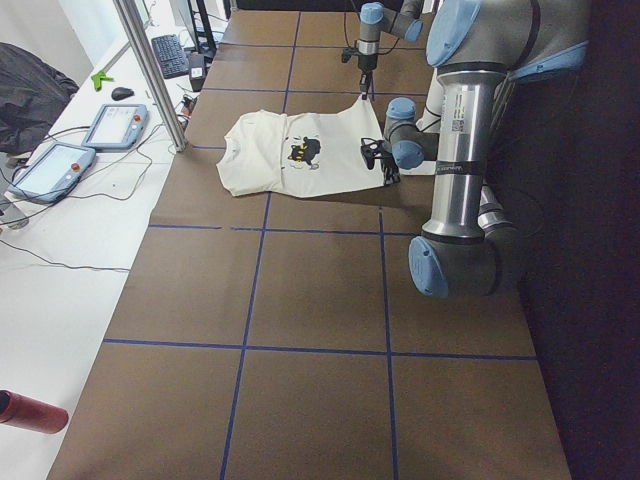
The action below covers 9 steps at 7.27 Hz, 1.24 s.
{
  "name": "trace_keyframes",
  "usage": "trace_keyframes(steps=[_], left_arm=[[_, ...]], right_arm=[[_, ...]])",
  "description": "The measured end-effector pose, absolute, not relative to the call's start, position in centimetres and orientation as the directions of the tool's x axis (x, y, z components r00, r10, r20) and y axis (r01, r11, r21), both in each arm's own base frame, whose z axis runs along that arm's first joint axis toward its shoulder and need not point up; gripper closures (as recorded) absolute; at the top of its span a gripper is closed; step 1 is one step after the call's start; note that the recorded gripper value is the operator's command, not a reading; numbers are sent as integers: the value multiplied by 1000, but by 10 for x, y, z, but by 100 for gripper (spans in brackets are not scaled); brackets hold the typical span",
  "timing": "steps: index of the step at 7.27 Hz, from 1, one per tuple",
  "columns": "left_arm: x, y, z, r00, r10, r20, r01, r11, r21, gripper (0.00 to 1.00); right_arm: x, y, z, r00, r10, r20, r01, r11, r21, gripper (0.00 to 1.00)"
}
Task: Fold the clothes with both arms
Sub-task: 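Grasp the hem corners with both grippers, then lift the hem with both grippers and fold it toward the collar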
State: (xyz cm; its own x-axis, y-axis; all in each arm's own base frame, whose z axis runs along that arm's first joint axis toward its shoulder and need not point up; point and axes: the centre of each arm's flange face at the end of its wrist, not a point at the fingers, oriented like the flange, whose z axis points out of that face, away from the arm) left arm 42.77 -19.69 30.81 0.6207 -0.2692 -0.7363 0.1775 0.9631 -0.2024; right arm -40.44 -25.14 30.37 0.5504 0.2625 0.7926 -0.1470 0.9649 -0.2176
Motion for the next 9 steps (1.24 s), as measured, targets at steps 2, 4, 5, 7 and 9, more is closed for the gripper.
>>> trace_keyframes(steps=[2, 4, 5, 7, 9], left_arm=[[412, -177, 283, 605, -230, -762, 114, 972, -203, 100], [391, -152, 251, 574, -199, -794, 22, 974, -228, 100], [382, -148, 240, 563, -196, -803, -6, 970, -242, 100], [367, -157, 220, 524, -211, -825, -13, 967, -255, 100], [353, -195, 215, 497, -219, -840, 59, 974, -220, 100]], right_arm=[[-374, -225, 301, 556, 249, 793, -72, 965, -252, 100], [-360, -205, 303, 574, 242, 783, 13, 953, -304, 100], [-354, -203, 299, 566, 243, 788, 29, 949, -314, 100], [-339, -226, 284, 522, 265, 811, -9, 952, -305, 100], [-331, -290, 272, 467, 258, 846, -83, 965, -248, 100]])
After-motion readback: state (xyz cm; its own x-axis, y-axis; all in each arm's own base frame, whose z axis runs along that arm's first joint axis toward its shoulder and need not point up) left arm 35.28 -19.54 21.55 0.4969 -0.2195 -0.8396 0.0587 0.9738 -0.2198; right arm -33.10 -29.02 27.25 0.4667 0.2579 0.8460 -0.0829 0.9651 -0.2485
